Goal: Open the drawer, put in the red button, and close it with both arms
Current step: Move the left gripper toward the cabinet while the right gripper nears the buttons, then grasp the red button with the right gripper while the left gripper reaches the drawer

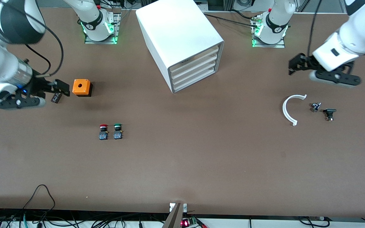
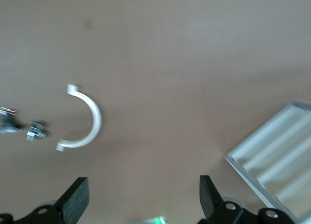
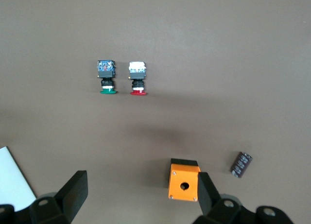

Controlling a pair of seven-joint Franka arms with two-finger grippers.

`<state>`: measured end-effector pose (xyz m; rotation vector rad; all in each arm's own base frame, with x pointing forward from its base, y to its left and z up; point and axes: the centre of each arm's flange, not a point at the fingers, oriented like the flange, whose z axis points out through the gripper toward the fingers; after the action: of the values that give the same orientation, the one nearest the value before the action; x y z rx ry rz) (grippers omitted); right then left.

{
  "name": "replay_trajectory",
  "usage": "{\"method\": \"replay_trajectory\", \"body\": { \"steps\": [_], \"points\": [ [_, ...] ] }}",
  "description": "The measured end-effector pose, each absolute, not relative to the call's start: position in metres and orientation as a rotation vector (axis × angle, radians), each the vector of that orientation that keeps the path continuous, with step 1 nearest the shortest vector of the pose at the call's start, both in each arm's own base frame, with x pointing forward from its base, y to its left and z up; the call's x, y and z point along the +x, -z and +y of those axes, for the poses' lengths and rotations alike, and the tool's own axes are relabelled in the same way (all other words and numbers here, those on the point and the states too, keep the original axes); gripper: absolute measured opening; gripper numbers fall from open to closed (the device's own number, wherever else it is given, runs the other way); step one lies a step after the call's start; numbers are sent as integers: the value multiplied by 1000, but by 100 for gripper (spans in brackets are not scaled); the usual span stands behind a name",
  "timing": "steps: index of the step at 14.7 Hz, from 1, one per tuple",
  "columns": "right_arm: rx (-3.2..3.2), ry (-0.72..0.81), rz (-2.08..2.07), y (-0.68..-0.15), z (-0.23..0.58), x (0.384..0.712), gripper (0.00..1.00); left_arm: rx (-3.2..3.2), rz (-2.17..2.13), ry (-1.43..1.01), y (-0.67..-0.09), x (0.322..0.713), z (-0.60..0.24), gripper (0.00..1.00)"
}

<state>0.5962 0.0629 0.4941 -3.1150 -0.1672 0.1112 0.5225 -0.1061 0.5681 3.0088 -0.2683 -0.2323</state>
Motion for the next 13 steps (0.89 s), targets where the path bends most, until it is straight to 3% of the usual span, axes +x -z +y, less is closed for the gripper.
{"method": "replay_trajectory", "body": {
  "steps": [7, 13],
  "points": [
    [-3070, -41, -234, -421, 67, 614, 100, 2449, -369, 545, -488, 532, -160, 100],
    [-3057, 98, -234, -332, 68, 612, 100, 2054, -467, 447, -384, 549, -182, 97]
  ]
}}
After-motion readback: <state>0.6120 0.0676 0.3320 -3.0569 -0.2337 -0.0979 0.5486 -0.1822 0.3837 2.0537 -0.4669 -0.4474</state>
